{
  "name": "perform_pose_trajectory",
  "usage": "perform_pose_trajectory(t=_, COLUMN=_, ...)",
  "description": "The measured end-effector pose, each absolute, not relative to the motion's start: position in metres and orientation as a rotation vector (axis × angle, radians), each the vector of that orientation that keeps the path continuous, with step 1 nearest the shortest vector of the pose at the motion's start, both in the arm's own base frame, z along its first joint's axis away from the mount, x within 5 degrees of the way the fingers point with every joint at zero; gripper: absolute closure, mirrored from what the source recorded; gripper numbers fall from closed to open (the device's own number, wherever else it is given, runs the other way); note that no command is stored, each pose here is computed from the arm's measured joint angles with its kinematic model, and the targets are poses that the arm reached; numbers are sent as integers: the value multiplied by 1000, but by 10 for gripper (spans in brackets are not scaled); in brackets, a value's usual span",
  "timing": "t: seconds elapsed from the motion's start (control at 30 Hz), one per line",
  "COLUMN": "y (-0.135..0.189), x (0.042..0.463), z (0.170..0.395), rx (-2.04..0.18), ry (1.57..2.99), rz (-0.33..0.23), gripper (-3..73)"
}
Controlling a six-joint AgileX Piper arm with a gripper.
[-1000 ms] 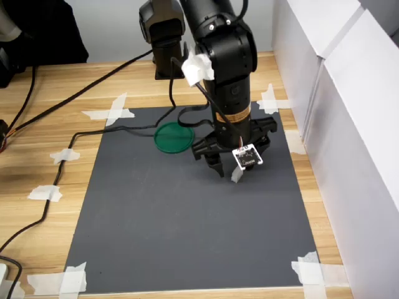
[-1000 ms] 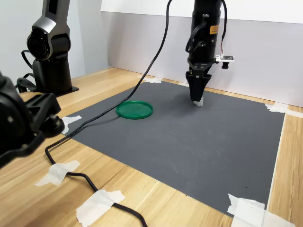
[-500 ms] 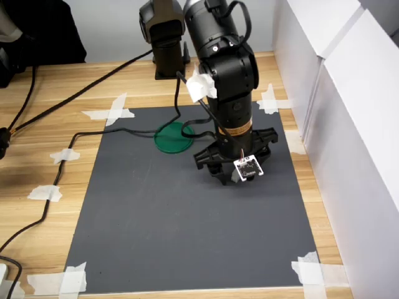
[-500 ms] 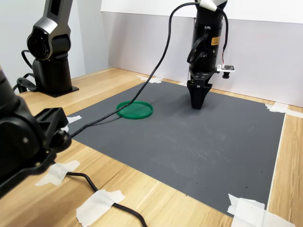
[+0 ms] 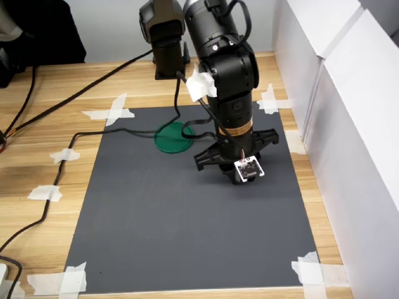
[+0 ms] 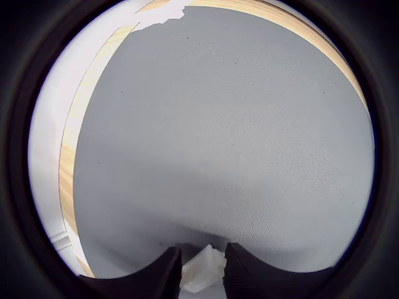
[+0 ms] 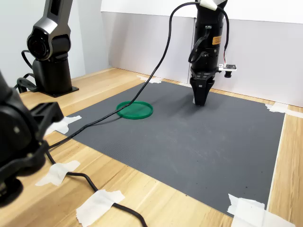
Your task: Grasp a white terminal and put it on the green lid.
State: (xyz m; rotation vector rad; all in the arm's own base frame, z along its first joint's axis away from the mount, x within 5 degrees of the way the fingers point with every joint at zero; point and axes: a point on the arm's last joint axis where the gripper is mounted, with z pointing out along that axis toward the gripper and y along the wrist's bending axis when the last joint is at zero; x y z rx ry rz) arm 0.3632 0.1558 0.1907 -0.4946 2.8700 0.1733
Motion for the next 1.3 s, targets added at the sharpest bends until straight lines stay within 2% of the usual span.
perform_pose_trajectory(t=0.23, y=139, x=341, z=241, rx=-586, ry=2816, rz=162, gripper=448)
perform_pose_trajectory(t=0.43, y=95, x=304, z=258, rx=-661, ry=2831, rz=89, gripper=448)
perform_pose_trajectory(t=0.6, y=47, x=269, z=247, rx=-716, ry=2862, rz=-21, gripper=448)
perform_pose_trajectory(t=0.73, y=24, x=254, z=230, rx=-679, ry=2872, rz=-55, gripper=448)
perform_pose_trajectory(t=0.9, y=20, x=249, z=215, rx=-650, ry=2861, rz=-45, gripper=448)
perform_pose_trajectory(t=1.3, y=22, x=258, z=199, rx=-687, ry=2833, rz=-22, gripper=432)
